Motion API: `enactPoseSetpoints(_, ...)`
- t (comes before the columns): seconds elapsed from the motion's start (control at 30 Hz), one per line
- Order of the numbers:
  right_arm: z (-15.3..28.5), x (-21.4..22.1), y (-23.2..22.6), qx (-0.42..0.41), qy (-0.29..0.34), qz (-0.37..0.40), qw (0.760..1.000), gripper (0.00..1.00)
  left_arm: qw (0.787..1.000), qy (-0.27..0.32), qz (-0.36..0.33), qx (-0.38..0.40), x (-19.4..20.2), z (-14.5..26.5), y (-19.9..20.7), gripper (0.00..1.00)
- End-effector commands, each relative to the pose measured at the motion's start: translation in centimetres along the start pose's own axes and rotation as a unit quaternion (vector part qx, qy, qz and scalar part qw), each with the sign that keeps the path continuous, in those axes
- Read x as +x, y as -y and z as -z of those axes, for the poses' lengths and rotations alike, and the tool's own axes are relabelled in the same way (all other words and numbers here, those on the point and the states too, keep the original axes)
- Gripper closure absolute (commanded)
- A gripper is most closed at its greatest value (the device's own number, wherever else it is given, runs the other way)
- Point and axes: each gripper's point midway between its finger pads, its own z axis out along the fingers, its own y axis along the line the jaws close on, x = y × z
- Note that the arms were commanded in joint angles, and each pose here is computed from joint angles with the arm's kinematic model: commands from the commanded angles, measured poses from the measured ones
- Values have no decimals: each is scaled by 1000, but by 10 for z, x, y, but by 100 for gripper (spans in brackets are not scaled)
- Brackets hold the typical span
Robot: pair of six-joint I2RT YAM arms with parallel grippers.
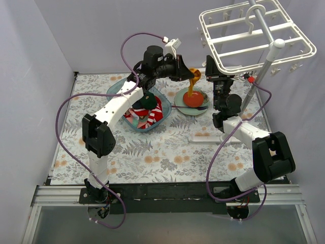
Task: Remove the socks clipped to the hanger
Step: Remove the sock from the hanger, then place the sock in the bin.
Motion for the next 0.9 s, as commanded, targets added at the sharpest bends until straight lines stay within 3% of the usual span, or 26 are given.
enactPoseSetpoints(0.0,9,-79,-83,-150,132,-76,977,63,998,62,-12,-19,-35,31,15,100)
enactPoseSetpoints(0.1,9,-75,-83,-149,121,-71,979,41,996,82,-8,-30,-42,40,11,100)
enactPoseSetpoints(0.37,13,-69,-81,-141,102,-72,982,16,985,149,6,-89,-62,70,-12,100)
enactPoseSetpoints(0.53,15,-60,-80,-142,81,-71,984,8,975,182,28,-124,-61,95,-38,100)
enactPoseSetpoints(0.87,26,-30,-70,-112,26,-33,993,6,965,205,43,-156,-63,118,-62,100)
